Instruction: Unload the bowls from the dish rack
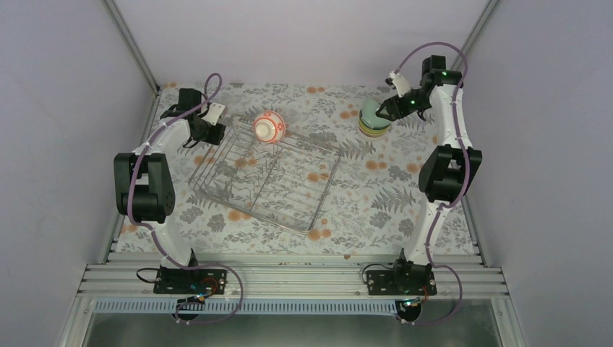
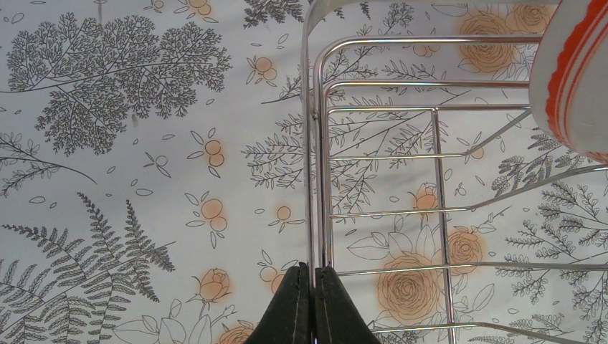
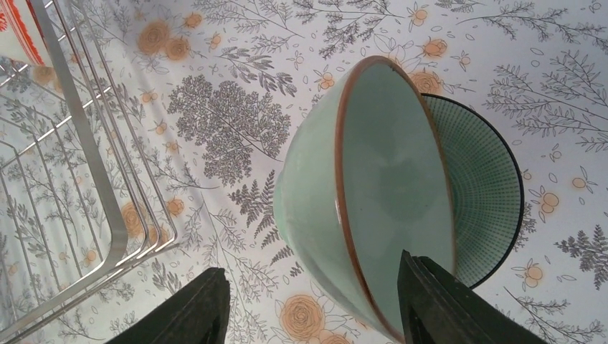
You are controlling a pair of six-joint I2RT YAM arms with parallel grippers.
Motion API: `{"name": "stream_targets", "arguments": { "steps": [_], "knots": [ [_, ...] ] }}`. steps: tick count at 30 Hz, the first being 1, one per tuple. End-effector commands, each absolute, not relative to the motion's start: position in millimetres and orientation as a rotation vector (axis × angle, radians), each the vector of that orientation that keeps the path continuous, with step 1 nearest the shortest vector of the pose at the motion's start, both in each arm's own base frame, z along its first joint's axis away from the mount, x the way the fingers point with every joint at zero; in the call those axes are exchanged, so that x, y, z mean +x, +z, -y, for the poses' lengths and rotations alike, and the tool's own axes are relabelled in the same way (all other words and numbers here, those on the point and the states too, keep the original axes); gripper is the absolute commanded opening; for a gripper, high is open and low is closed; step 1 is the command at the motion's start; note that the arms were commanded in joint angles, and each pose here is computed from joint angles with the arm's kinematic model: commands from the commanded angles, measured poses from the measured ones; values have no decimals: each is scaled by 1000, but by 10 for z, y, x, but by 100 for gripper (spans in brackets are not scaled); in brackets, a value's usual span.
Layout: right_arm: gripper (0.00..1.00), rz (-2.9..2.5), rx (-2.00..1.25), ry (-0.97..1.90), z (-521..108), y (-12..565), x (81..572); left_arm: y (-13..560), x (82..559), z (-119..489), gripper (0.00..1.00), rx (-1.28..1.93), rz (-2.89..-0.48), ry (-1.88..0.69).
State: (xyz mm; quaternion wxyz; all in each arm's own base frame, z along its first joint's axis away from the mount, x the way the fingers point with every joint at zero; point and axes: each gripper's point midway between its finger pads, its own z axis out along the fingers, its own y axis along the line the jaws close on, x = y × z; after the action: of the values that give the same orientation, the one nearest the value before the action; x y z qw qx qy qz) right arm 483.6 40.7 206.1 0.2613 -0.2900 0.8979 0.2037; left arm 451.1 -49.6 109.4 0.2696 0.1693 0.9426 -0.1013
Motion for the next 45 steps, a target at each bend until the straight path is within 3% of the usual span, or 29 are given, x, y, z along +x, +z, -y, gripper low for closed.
{"name": "stream_targets", "arguments": {
  "steps": [1, 12, 26, 37, 45],
  "knots": [
    [54, -2408, -799, 586, -451, 2031, 4856, 1111, 4458, 628, 2, 486, -2538, -367],
    [39, -2405, -823, 625, -475, 1853, 4925, 1100, 4442, 628, 2, 484, -2542, -369],
    [51, -2295, -869, 716, -429, 2010, 4928, 1100, 4412, 647, 2, 500, -2545, -376],
    [37, -2240, -865, 807, -402, 1962, 4930, 1076, 4413, 640, 2, 504, -2551, -368],
    [34, -2256, -869, 810, -395, 1875, 4933, 1050, 4415, 658, 3, 508, -2557, -370]
  ]
}}
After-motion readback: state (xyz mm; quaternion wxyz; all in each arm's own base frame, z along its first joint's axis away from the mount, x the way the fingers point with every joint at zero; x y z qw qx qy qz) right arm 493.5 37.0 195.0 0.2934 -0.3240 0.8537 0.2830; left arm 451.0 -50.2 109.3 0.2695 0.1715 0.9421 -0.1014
